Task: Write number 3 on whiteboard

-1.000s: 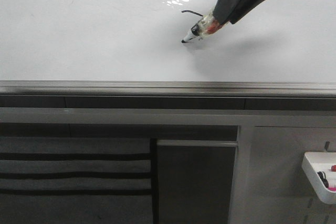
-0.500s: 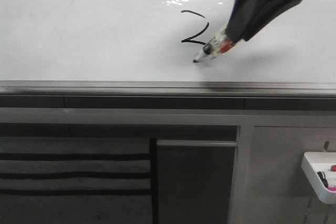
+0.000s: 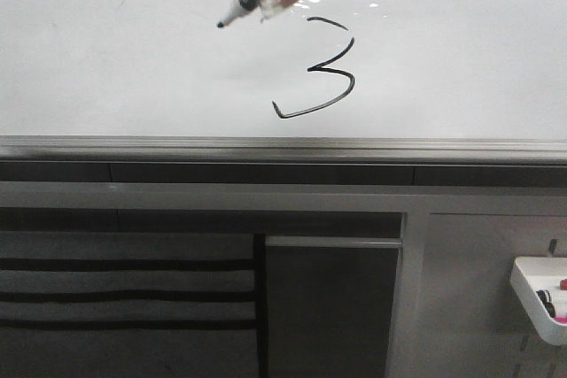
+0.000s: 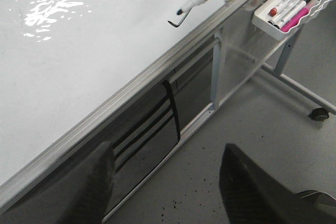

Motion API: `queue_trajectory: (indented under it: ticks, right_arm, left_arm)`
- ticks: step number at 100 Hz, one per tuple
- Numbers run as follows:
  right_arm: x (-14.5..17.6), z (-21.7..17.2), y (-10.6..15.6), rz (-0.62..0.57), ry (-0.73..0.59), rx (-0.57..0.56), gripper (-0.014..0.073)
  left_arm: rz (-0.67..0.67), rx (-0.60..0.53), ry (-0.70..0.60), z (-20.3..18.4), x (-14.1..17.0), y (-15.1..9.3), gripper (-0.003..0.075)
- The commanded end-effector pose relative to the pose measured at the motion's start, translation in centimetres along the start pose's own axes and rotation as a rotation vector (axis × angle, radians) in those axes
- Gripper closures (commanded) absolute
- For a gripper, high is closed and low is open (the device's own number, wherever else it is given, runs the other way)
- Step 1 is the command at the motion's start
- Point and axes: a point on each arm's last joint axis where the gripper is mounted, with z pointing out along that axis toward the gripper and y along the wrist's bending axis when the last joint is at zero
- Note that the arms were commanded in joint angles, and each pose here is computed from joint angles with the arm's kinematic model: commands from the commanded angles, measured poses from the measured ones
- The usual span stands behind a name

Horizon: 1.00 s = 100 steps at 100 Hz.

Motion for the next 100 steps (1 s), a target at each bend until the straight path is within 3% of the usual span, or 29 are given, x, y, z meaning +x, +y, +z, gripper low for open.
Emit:
queue_trajectory:
  ticks: [1,20,27,48,82,100]
  right_arm:
    - [-0.8,-3.5,1.0,-0.117,-0.087,0.009,0.0632]
    - [-0.3,-4.9,2.7,-0.397,-0.058,-0.045,0.0632]
    - [-0.2,-4.8,3.0,-0.439,-0.043,-0.062,0.0632]
    - [-0.2,-4.8,3.0,-0.442,-0.046,-0.06,0.0632]
    - [-0.2,-4.8,3.0,-0.442,-0.045,-0.061,0.0632]
    - [-0.2,-4.8,2.9,-0.441,-0.044,-0.06,0.0632]
  left_arm:
    - [-0.003,-0.008,-0.089,-0.3,-1.5,0.3,0.0312]
    - [0.205,0.148,-0.105,1.5,-3.6,-0.7,0.0312]
    - [0.255,0.188,-0.104,2.3,-4.5,-1.1,0.0312]
    - [0.435,0.317,-0.086,6.1,-7.3,-2.8,0.0312]
    - [0.457,0.392,-0.043,10.9,-9.7,-3.4,0.0314]
    - [0.455,0.408,-0.036,11.0,-9.7,-3.4,0.0447]
